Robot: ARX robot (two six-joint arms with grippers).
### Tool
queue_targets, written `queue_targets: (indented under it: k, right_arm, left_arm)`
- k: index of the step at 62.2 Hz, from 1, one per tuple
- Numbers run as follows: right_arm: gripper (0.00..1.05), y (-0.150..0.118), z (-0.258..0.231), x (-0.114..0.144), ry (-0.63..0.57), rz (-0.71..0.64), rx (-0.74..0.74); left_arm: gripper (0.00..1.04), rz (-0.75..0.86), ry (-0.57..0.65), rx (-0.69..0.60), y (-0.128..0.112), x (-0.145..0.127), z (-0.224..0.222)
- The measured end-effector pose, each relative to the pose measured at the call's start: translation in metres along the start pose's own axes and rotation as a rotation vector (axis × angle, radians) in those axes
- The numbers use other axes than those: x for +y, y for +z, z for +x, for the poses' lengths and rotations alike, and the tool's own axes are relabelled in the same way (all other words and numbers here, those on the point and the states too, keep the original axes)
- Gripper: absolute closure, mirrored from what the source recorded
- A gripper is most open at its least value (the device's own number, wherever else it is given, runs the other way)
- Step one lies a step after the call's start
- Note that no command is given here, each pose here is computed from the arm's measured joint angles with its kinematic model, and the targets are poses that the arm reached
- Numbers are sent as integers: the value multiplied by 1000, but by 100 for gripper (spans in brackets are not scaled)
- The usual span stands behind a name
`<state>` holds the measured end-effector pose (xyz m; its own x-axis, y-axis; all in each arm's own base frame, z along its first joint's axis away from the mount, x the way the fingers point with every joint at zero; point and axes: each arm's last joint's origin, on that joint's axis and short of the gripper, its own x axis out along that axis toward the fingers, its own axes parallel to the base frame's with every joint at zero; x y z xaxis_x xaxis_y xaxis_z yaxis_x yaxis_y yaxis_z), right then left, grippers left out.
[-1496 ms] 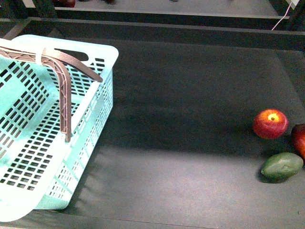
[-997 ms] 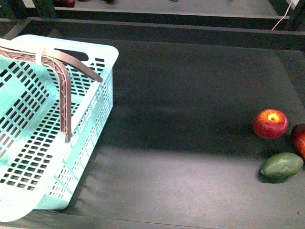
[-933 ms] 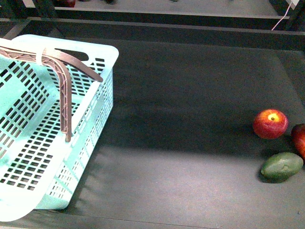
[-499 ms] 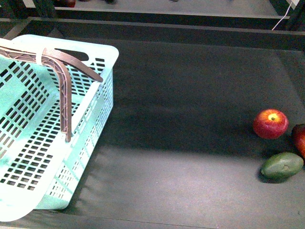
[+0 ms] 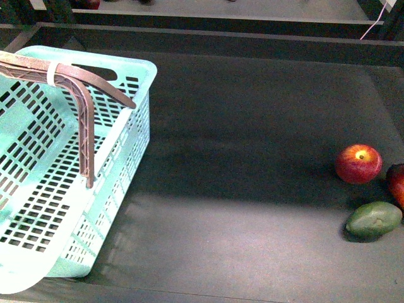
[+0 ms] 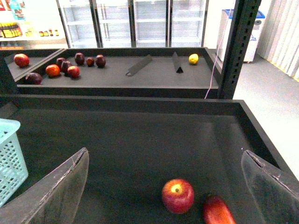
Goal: Pick apple with right arm and hold basket with left
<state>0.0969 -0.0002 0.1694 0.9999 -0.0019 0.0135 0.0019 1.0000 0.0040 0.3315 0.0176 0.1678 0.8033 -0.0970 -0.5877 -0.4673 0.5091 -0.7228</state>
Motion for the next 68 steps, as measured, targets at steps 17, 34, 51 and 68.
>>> queue_targets:
  k: [17, 34, 51, 68]
  right_arm:
    - [9, 0, 0, 0, 0, 0, 0]
    - [9, 0, 0, 0, 0, 0, 0]
    - [9, 0, 0, 0, 0, 0, 0]
    - [9, 0, 0, 0, 0, 0, 0]
  left_arm:
    - [7, -30, 67, -10, 4, 2, 26]
    - [50, -30, 81, -4, 4, 1, 29]
    - [84, -114, 94, 22, 2, 0, 29]
    - [86, -98, 54, 61, -4, -20, 0]
